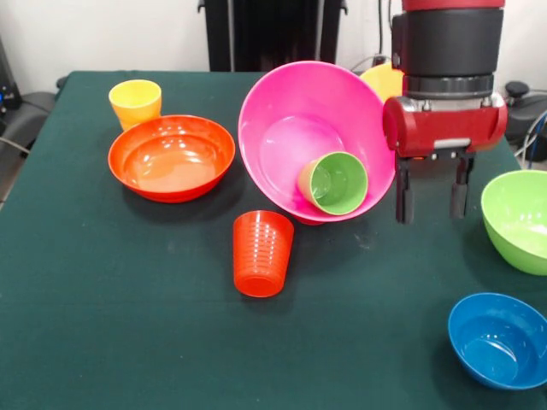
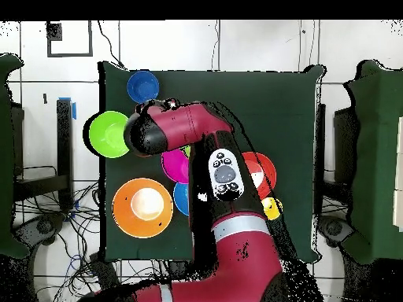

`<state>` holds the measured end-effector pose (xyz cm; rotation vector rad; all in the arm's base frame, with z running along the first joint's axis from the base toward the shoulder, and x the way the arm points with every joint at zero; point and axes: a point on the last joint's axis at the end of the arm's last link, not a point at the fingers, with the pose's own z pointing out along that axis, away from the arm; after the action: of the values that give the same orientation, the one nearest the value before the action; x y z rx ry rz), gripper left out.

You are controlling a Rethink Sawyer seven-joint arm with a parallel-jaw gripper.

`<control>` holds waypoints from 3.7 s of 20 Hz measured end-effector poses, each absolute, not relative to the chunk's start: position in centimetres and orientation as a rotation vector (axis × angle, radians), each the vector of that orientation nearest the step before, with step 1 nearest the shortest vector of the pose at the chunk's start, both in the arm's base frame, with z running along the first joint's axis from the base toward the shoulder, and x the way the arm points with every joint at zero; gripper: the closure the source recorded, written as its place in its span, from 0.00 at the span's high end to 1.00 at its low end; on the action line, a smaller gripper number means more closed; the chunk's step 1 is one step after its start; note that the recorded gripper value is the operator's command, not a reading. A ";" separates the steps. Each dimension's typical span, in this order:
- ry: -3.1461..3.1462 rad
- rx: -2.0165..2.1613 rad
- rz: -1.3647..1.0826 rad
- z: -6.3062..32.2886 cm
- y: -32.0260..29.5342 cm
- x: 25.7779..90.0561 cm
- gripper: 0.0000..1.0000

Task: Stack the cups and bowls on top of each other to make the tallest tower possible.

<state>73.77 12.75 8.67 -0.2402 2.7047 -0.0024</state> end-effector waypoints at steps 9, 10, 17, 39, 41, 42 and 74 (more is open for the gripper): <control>2.704 -0.266 0.043 10.3 14.7 73.4 1.00; 2.702 -0.270 0.057 10.4 15.1 73.4 1.00; 2.711 -0.289 0.087 10.0 16.3 72.7 1.00; 2.745 -0.368 0.082 7.7 17.0 69.5 1.00; 2.733 -0.374 0.092 7.5 17.3 69.2 1.00; 2.721 -0.380 0.100 7.4 17.7 69.0 1.00; 2.687 -0.441 0.002 4.1 17.7 66.6 1.00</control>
<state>66.63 17.71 4.09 -0.4407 2.6875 0.0018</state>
